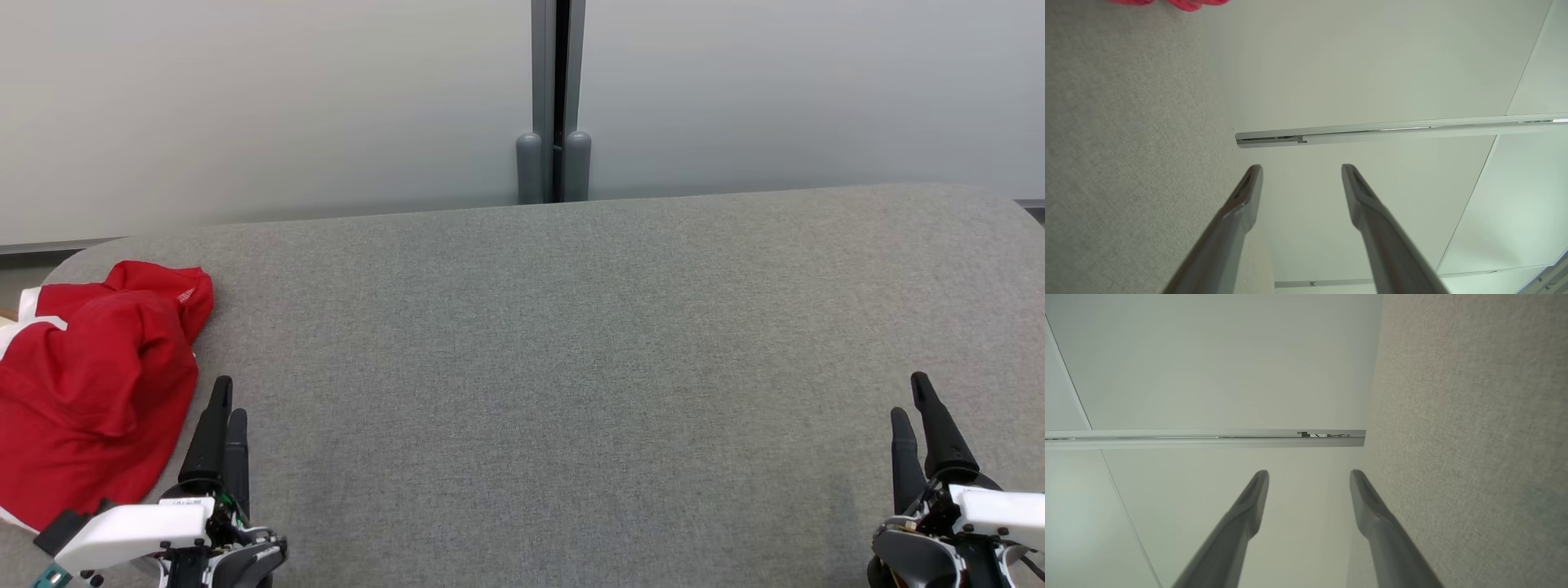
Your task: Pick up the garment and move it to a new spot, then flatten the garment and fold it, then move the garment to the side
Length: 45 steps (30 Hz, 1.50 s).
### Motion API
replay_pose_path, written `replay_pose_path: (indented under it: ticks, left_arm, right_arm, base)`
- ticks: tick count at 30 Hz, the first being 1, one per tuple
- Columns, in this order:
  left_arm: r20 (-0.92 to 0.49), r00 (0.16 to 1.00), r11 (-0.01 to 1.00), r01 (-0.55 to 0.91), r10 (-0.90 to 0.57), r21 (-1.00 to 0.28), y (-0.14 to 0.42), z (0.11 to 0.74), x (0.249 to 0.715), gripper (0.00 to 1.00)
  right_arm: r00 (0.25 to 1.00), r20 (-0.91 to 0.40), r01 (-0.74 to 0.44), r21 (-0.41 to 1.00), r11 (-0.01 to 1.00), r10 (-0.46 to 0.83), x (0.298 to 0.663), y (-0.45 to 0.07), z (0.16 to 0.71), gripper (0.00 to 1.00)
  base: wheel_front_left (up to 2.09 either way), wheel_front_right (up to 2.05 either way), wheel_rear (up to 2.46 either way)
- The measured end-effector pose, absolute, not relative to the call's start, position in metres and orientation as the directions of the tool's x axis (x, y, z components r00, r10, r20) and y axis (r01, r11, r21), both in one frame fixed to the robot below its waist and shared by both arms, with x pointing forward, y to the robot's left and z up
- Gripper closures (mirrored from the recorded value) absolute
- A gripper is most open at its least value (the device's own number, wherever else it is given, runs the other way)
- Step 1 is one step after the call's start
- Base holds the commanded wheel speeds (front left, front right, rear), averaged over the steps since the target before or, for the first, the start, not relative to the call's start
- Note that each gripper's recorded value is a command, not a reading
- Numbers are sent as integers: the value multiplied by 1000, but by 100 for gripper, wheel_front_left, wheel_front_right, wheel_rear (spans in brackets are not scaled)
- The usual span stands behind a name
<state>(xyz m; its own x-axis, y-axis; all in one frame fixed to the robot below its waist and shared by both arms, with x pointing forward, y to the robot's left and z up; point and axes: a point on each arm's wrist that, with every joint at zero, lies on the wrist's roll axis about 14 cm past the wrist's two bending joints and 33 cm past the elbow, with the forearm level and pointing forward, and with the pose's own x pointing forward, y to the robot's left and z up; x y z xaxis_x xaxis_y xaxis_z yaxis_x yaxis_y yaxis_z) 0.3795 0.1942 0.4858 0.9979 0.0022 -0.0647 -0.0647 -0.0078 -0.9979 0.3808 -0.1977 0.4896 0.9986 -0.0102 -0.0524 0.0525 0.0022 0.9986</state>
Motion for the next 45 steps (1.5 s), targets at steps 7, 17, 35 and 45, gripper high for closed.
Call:
replay_pose_path:
  ticks: [7, 17, 35, 45]
  left_arm:
    - [-38, 999, 70, -38, 0, -997, 190, 496, 386, 0]
    - [32, 999, 263, 29, 8, -964, 190, 520, 393, 0]
    - [106, 994, 591, 97, -19, -801, 182, 540, 392, 0]
    - [104, 993, 714, 108, -49, -692, 176, 537, 387, 0]
  right_arm:
    - [999, -37, 38, 996, 84, -16, 384, -197, 496, 0]
    - [1000, 13, -8, 958, 286, -17, 390, -198, 513, 0]
    - [997, 68, -66, 769, 636, 21, 391, -189, 529, 0]
    - [996, 67, -88, 645, 759, 58, 390, -182, 529, 0]
  base:
    - [0, 0, 0]
    - [0, 0, 0]
    - [0, 0, 0]
    - [0, 0, 0]
